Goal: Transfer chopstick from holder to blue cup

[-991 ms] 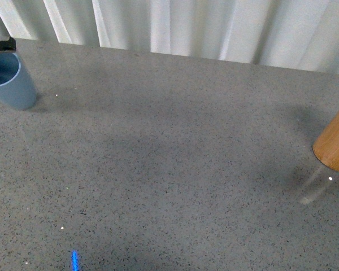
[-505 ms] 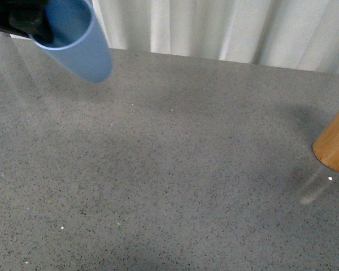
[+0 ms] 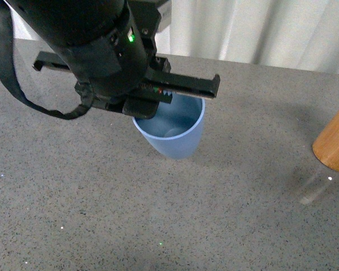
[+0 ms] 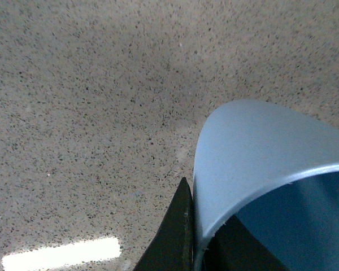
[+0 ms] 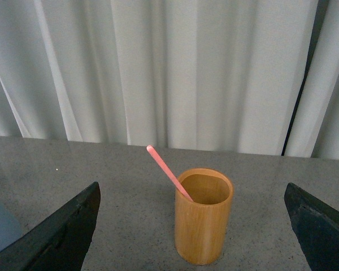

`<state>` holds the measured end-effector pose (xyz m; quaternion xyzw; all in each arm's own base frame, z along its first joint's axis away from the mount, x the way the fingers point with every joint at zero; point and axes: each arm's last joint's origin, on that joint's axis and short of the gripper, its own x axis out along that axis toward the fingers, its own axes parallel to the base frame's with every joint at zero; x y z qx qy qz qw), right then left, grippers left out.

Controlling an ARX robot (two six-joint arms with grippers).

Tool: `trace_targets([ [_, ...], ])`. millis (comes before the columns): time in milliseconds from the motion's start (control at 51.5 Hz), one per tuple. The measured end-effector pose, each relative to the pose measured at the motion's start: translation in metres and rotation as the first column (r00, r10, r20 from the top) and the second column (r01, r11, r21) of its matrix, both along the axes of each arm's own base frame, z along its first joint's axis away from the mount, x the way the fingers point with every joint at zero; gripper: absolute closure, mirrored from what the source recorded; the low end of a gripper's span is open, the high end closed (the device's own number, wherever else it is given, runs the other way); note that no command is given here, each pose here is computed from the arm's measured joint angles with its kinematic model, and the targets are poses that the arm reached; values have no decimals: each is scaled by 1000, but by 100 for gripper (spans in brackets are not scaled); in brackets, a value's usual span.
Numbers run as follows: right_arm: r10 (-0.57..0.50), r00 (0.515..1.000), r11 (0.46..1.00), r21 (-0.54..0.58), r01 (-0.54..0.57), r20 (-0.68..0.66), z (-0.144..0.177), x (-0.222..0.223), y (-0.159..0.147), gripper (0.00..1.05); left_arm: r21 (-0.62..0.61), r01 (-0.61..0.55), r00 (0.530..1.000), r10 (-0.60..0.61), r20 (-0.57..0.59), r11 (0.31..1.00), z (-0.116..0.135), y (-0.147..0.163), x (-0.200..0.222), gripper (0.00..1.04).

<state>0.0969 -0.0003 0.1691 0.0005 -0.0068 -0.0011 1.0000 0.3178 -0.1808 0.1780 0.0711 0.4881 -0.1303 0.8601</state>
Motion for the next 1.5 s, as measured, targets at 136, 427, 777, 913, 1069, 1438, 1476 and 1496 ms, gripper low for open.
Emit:
trace_targets([
  [136,0,1000,1000,0,0,0,0,0,0,10,23,4,999,-3,-41,1000,-18,-9,0,101],
  [427,0,1000,1000,0,0,0,0,0,0,10,9,23,998,-23,-55,1000,-27,-25,-5,101],
  [777,0,1000,1000,0,0,0,0,0,0,10,25,32,998,-30,-63,999,-38,-40,-2,101],
  [913,0,1000,1000,0,0,0,0,0,0,10,31,33,998,-31,-61,999,-39,-42,-1,101],
  [1069,0,1000,1000,0,0,0,0,0,0,10,35,30,998,-28,-53,999,-38,-43,1,101],
  [1438,0,1000,1000,0,0,0,0,0,0,10,46,31,999,-29,-45,998,-38,-43,1,71],
  [1476,0,1000,1000,0,0,0,0,0,0,10,47,33,999,-31,-44,998,-38,-43,1,66],
  [1496,0,1000,1000,0,0,0,0,0,0,10,46,33,999,-31,-43,998,-38,-43,1,62],
])
